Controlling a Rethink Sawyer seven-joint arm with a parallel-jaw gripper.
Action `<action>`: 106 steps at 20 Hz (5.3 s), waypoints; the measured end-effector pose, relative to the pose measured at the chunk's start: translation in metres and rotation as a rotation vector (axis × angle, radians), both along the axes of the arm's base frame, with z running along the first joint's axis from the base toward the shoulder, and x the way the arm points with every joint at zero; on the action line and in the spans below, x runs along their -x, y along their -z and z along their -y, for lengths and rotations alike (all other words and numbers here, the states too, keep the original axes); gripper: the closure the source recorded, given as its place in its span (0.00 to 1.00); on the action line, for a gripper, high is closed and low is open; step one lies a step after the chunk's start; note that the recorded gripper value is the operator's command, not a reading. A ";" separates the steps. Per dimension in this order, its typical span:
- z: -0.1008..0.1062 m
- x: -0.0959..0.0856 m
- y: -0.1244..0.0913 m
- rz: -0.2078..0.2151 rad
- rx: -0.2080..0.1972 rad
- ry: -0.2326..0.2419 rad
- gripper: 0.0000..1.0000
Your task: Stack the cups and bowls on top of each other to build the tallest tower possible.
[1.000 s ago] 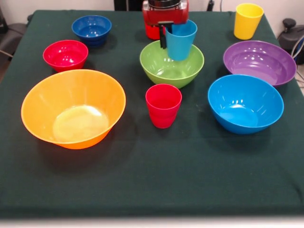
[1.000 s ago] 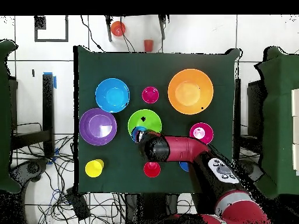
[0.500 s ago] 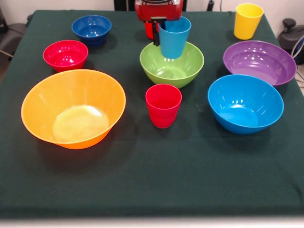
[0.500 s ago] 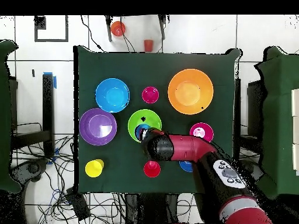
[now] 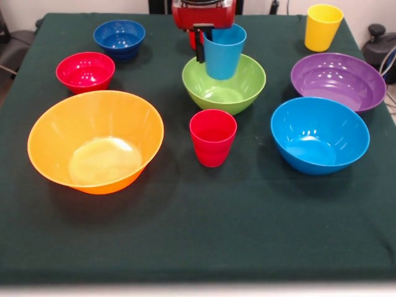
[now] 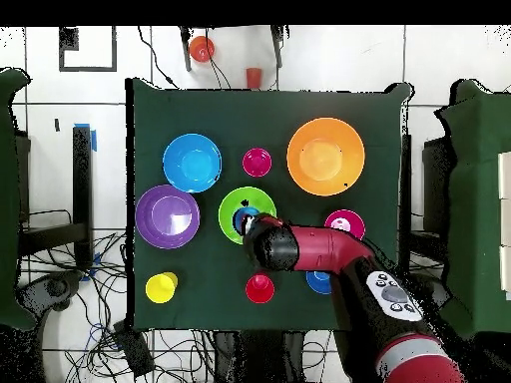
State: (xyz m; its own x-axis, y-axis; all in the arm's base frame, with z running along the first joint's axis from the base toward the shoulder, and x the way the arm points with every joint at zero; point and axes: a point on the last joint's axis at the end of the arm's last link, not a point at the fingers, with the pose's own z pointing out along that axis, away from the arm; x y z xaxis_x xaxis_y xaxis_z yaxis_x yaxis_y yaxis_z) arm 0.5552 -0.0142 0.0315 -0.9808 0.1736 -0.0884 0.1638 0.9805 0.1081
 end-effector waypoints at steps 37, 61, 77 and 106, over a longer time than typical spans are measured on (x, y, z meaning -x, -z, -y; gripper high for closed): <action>-0.042 0.002 0.066 -0.066 0.038 -0.079 1.00; -0.032 -0.025 0.065 -0.149 0.061 -0.075 1.00; -0.018 -0.027 0.067 -0.150 0.063 -0.052 0.00; -0.011 -0.033 0.068 -0.140 0.063 -0.040 0.00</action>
State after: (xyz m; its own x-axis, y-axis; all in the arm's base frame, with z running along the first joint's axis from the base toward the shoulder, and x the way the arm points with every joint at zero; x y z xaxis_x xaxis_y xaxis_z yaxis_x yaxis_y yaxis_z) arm 0.5878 -0.0035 -0.0361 -0.9903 0.1330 0.0406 0.1340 0.9907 0.0252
